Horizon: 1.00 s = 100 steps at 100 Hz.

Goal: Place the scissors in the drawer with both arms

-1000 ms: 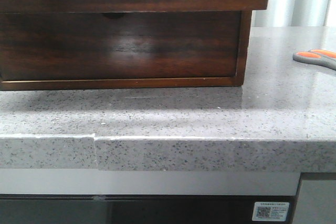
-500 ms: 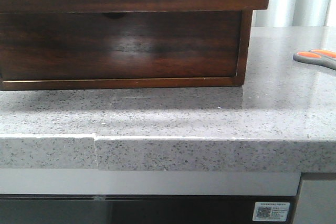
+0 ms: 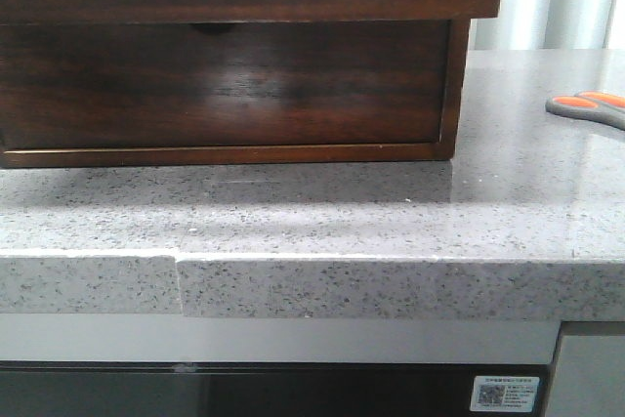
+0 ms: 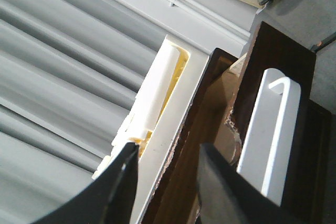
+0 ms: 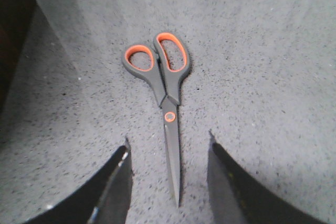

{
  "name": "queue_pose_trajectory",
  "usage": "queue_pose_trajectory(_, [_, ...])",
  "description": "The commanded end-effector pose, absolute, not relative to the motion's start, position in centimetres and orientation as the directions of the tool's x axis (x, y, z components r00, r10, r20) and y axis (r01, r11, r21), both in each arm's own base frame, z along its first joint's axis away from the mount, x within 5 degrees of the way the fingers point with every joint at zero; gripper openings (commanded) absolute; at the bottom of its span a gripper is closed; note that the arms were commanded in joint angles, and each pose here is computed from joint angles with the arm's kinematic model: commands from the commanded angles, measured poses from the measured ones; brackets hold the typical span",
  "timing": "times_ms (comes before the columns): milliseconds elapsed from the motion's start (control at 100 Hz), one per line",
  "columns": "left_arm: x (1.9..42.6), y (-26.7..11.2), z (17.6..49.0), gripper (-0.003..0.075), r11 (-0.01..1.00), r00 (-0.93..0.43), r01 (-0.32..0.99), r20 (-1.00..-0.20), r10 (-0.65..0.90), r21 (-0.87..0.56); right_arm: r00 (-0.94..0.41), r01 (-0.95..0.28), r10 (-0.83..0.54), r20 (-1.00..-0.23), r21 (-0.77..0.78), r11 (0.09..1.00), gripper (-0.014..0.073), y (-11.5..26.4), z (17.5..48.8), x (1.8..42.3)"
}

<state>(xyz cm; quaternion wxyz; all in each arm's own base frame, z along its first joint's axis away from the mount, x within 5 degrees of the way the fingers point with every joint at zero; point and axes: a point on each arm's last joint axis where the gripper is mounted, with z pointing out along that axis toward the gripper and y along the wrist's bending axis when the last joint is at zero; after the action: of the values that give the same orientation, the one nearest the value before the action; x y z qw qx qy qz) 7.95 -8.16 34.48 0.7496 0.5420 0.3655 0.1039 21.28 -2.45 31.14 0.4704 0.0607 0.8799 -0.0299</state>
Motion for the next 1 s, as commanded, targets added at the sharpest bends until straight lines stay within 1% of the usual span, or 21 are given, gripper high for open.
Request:
queue_pose_trajectory(0, [7.6,-8.3,35.5,0.0256,0.426,0.737,0.251,-0.456,0.498,0.869,-0.545,0.119,0.035,-0.838,-0.037,0.992,0.0295,-2.8,33.0,23.7])
queue_pose_trajectory(80, [7.6,-8.3,35.5,0.0254,0.426,0.737,0.251,-0.456,0.498,0.869,-0.617,0.118,0.038,-0.786,-0.044,0.992,0.0294,-3.1,32.8,26.0])
queue_pose_trajectory(170, [7.6,-8.3,35.5,0.0254,0.426,0.737,0.251,-0.456,0.498,0.869,-0.664,0.118,0.044,-0.747,-0.047,0.992,0.0294,-3.3,32.9,28.1])
queue_pose_trajectory(310, [7.6,-8.3,35.5,0.0254,0.426,0.737,0.251,-0.456,0.498,0.869,-0.735,0.072,-0.002,-0.678,-0.081,0.994,0.0294,-3.2,32.4,30.8])
queue_pose_trajectory(440, [7.6,-8.3,35.5,0.0254,0.426,0.735,0.251,-0.457,0.501,0.869,-0.775,0.038,-0.027,-0.631,-0.09,0.995,0.0295,-2.7,31.6,32.9])
queue_pose_trajectory(700, [7.6,-8.3,35.5,0.0254,0.426,0.734,0.251,-0.458,0.502,0.869,-0.842,0.032,-0.02,-0.539,-0.087,0.996,0.0295,-2.8,29.5,35.5])
queue_pose_trajectory(990, [7.6,-8.3,35.5,0.0254,0.426,0.734,0.251,-0.458,0.502,0.869,-0.866,0.031,-0.017,-0.5,-0.088,0.996,0.0295,-3.0,27.6,36.6])
